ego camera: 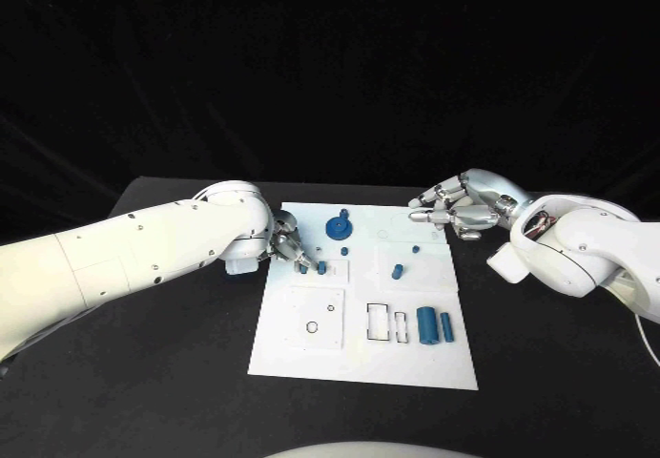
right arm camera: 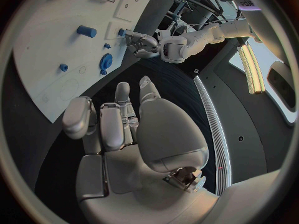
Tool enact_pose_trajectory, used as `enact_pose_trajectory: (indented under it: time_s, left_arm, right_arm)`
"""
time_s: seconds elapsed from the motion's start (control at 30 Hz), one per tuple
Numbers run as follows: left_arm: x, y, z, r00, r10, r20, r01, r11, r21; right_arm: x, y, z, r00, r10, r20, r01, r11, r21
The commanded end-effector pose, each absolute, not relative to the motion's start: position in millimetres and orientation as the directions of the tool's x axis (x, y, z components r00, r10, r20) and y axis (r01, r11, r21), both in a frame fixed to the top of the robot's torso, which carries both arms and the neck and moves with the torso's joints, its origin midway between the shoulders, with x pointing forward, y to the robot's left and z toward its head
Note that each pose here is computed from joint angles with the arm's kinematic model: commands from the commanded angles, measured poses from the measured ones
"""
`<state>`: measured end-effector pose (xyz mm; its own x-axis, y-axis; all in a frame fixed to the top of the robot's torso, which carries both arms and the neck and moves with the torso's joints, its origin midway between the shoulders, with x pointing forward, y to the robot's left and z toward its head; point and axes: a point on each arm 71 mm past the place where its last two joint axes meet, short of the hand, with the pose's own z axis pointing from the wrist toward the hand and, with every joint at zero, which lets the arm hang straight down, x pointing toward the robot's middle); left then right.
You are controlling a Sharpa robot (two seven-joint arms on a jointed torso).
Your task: Assemble the parts on the task board
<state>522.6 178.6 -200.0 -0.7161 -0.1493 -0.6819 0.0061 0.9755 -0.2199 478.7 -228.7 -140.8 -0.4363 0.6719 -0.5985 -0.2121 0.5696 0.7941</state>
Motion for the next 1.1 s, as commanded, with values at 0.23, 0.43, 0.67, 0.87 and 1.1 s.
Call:
enact_pose_trajectory:
  time_s: [0.23,0.43,0.67,0.87,1.1]
  left_arm:
    - [521.5,185.0,-203.2,-0.714,-0.154,-0.683,-0.008,0.977,-0.212]
    - [521.7,187.9,-197.8,-0.691,-0.179,-0.701,-0.014,0.972,-0.234]
    - [523.0,190.7,-183.6,-0.648,-0.245,-0.721,-0.020,0.952,-0.305]
    - [524.5,191.3,-170.7,-0.607,-0.326,-0.725,-0.022,0.919,-0.394]
    - [529.2,185.8,-153.3,-0.547,-0.493,-0.677,0.024,0.799,-0.601]
  right_arm:
    - [477.7,-227.3,-140.8,-0.447,0.663,-0.601,-0.226,0.566,0.793]
    - [477.8,-227.4,-140.8,-0.447,0.663,-0.601,-0.226,0.566,0.793]
    - [477.9,-227.6,-140.9,-0.447,0.663,-0.601,-0.225,0.567,0.793]
    - [477.9,-227.7,-141.1,-0.448,0.662,-0.601,-0.224,0.567,0.793]
    - [478.0,-227.8,-141.4,-0.448,0.663,-0.600,-0.224,0.566,0.793]
